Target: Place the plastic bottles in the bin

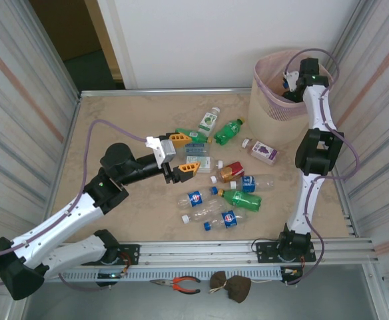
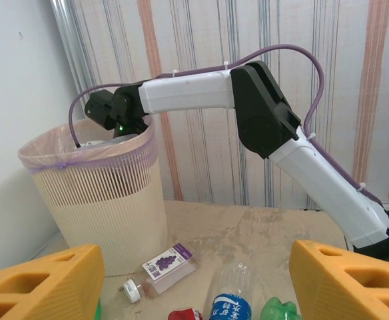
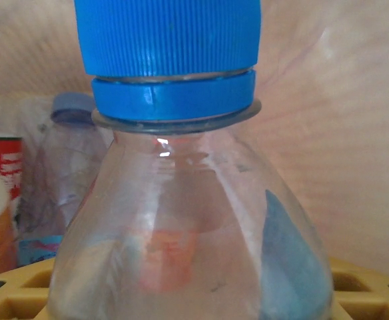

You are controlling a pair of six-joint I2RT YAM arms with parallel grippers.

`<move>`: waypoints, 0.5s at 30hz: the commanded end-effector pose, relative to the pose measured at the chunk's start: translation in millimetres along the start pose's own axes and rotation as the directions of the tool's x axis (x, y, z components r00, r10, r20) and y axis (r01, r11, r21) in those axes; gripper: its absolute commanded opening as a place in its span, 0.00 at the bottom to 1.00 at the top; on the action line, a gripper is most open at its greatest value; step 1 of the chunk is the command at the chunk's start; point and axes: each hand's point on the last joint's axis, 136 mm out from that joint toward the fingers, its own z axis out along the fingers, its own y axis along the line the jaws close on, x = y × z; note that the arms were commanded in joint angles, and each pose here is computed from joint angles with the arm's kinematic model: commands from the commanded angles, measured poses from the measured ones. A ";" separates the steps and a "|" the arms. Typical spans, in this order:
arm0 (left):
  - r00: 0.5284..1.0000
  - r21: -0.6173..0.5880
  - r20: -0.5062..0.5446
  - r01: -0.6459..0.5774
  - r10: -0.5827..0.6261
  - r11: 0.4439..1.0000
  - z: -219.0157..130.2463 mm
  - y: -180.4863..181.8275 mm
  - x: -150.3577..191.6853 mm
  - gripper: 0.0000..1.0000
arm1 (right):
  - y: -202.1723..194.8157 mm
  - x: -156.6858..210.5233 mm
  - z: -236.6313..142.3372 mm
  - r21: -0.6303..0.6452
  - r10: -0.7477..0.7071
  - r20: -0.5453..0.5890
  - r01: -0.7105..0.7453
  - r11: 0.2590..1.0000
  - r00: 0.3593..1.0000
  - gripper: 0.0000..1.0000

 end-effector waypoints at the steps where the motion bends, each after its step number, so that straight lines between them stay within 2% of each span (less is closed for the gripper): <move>1: 1.000 -0.008 0.008 -0.003 0.003 1.000 -2.5 -0.3 0.0 0.74 | 6.6 21.1 22.1 -0.026 0.026 -0.071 -0.027 0.999 0.997 0.58; 7: 1.000 -0.013 0.016 -0.009 0.010 1.000 -3.4 1.4 -3.0 0.74 | 11.4 30.4 31.9 -0.033 0.037 -0.111 -0.041 0.999 0.993 0.66; 15: 1.000 -0.003 0.010 -0.006 0.006 1.000 -3.5 0.3 -3.7 0.74 | -0.1 16.1 9.1 0.004 0.054 -0.069 -0.054 0.999 0.996 0.79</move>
